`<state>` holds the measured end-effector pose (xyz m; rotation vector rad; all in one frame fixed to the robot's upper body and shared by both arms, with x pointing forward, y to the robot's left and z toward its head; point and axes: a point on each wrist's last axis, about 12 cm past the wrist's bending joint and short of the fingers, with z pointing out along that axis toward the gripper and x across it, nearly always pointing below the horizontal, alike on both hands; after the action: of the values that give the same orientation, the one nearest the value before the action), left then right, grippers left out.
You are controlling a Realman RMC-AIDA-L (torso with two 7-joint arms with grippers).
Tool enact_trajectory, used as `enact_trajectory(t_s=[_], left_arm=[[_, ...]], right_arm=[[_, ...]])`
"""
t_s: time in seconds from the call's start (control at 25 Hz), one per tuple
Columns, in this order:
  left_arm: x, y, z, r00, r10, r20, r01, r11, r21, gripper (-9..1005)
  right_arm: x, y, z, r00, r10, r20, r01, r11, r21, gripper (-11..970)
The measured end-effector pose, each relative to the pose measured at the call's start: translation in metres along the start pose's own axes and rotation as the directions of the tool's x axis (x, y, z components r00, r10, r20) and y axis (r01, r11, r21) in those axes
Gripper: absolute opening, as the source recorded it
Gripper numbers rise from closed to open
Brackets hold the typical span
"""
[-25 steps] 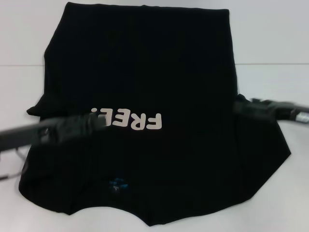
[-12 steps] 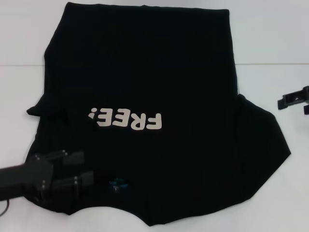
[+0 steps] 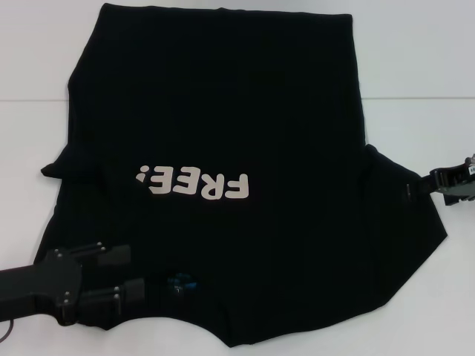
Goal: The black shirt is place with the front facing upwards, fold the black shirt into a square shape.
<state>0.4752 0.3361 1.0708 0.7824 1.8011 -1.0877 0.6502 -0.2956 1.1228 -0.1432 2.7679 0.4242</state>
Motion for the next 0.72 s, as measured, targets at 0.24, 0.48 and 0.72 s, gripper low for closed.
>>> enact_trajectory(t_s=[0.24,0.48,0.72], left_arm=[[0.000,0.000,0.000,1.000,-0.002,0.001,0.002,1.000,0.001,734],[-0.002,0.001,0.001,1.000,0.001,0.001,-0.001,1.000,0.005,734],[-0.003,0.001,0.002,1.000,0.003,0.001,-0.003,1.000,0.006,734]], right_arm=[[0.007,0.004,0.011,1.000,-0.007,-0.010,0.007,1.000,-0.001,920],[0.010,0.008,0.016,1.000,-0.019,-0.014,0.019,1.000,0.000,894],[0.010,0.009,0.017,0.999,-0.028,-0.015,0.028,1.000,-0.011,868]])
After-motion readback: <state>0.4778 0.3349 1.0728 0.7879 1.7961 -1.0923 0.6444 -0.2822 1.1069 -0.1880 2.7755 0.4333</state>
